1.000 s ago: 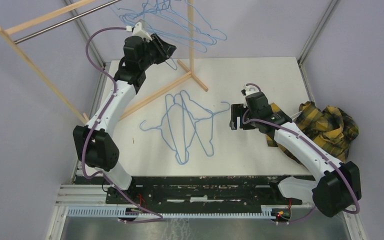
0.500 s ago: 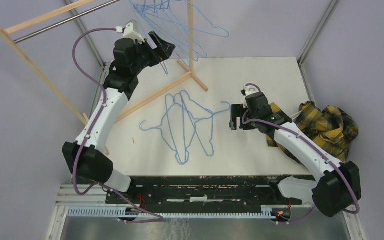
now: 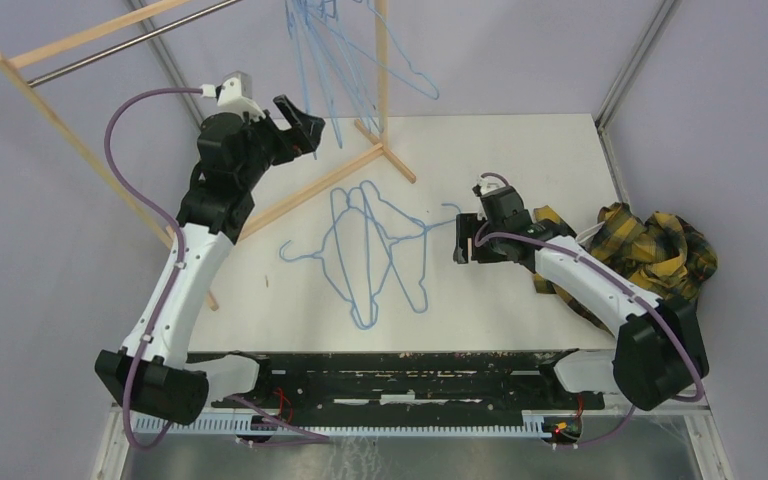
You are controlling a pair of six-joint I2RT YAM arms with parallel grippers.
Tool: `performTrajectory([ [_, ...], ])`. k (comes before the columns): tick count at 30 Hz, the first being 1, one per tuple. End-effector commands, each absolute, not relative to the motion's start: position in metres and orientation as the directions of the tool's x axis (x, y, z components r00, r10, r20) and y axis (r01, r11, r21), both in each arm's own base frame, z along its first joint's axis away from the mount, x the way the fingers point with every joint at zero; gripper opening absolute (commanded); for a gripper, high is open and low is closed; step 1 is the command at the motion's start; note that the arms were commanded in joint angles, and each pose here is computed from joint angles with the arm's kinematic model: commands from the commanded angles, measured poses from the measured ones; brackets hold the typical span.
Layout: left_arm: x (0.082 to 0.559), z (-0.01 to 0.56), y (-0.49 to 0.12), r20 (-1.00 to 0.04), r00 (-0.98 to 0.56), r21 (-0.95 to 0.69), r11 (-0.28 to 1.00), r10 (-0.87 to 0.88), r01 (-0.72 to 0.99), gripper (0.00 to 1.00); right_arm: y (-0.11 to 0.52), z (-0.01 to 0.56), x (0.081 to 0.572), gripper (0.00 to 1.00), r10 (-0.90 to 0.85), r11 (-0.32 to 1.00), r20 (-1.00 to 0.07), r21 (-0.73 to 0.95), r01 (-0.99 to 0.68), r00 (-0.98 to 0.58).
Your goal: Organize the hangers
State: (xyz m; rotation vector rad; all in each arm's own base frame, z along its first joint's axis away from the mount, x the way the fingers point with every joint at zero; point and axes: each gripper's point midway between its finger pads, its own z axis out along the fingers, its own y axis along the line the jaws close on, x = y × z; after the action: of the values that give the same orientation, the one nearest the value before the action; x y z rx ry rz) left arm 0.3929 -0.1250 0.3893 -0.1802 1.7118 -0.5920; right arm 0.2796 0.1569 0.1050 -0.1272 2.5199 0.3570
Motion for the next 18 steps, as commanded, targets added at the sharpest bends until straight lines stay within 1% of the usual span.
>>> performTrajectory([
  [1,0.368,0.368,-0.109,-0.893,-0.241,-0.422,0.892,-0.379,0.164,0.99,0.179,0.095,0.291,0.74,-0.003,0.940,-0.546,0.285,-0.189,-0.838],
  [4,0.353,0.346,-0.105,-0.885,-0.278,-0.422,0.895,-0.372,0.146,1.00,0.191,0.087,0.301,0.71,-0.018,0.935,-0.527,0.293,-0.201,-0.850],
  [8,0.334,0.315,-0.101,-0.872,-0.329,-0.421,0.899,-0.363,0.123,0.97,0.216,0.089,0.319,0.64,-0.035,0.917,-0.522,0.323,-0.235,-0.852],
  [11,0.319,0.288,-0.098,-0.857,-0.365,-0.425,0.899,-0.363,0.103,0.95,0.236,0.093,0.325,0.61,-0.055,0.904,-0.522,0.335,-0.264,-0.851],
  [18,0.299,0.230,-0.098,-0.806,-0.453,-0.453,0.890,-0.381,0.056,0.91,0.290,0.092,0.323,0.60,-0.122,0.877,-0.519,0.343,-0.337,-0.846],
])
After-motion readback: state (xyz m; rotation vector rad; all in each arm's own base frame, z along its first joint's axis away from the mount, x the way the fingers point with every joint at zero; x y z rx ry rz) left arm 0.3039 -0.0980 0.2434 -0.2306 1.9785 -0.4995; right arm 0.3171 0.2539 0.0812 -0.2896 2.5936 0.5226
